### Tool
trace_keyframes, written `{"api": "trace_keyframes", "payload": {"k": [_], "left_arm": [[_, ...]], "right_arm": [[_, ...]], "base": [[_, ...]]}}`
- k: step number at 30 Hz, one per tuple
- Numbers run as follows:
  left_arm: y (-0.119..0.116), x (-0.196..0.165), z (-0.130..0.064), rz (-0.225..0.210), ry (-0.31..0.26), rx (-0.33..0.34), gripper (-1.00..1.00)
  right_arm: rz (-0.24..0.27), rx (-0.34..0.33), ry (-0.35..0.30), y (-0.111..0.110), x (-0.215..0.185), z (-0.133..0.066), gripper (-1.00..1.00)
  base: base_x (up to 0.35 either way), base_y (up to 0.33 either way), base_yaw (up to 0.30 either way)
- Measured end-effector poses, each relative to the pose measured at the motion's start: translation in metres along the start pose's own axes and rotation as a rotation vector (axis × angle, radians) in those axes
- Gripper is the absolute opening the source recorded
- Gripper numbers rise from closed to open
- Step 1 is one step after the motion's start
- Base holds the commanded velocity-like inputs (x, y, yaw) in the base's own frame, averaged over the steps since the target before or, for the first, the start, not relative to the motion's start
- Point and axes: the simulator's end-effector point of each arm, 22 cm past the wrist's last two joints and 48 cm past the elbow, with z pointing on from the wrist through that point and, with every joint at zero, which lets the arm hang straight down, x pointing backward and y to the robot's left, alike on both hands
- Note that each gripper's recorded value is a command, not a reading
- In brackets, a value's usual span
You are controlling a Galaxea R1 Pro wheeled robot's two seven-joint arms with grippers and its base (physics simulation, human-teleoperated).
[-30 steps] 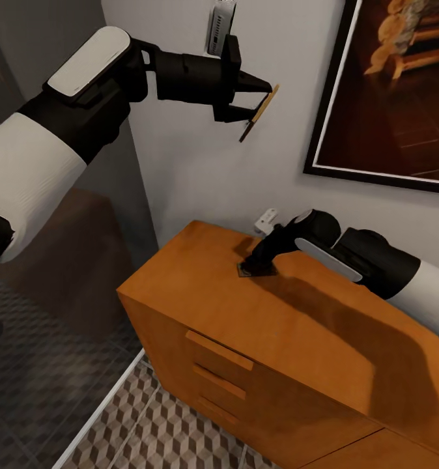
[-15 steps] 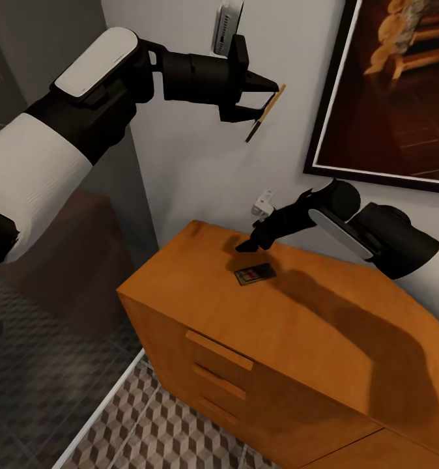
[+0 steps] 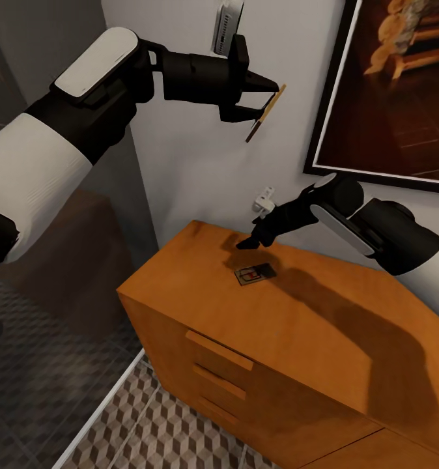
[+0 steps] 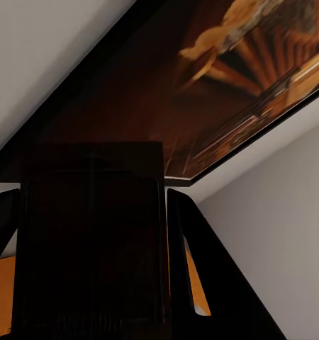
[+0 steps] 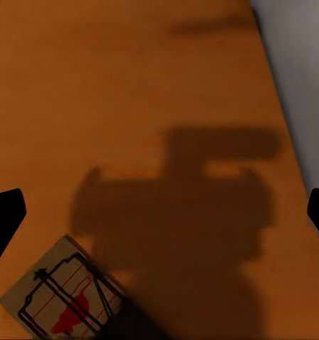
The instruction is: Take the four mousetraps from the cabinet in the bathroom and place them on the bathroom floor. Make sure all four end up on the same floor surface, and ensure that at least two of them are either under or directly next to the same bathroom sink.
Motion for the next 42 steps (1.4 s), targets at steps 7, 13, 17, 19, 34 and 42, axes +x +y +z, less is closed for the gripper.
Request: {"api": "trace_keyframes", "payload": {"k": [7,13,17,19,34,42], "left_arm": [[0.000,0.000,0.000,-0.001,-0.001,0.000,-1.00],[0.000,0.000,0.000,0.000,0.000,0.000,-1.00],[0.000,0.000,0.000,0.000,-0.001,0.000,-1.00],[0.000,0.000,0.000,0.000,-0.001,0.000,-1.00],[-0.001,0.001,0.001,0.002,0.001,0.002,-1.00],[0.000,0.000,0.001,-0.001,0.000,0.001,-1.00]], "right_arm": [[-0.018,-0.088,0.013,0.017,0.007,-0.002,1.00],[-0.050,-0.150,0.040,0.037,0.015,0.000,1.00],[-0.069,-0.174,0.069,0.047,0.024,0.005,1.00],[-0.077,-0.183,0.083,0.051,0.029,0.007,1.00],[-0.095,-0.178,0.097,0.049,0.036,0.007,1.00],[-0.163,-0.184,0.142,0.046,0.049,0.004,1.00]], "base": [[0.000,0.000,0.000],[0.000,0.000,0.000],[-0.006,0.000,0.000],[-0.076,0.000,0.000],[-0.163,-0.009,0.000],[-0.048,-0.132,0.000]]}}
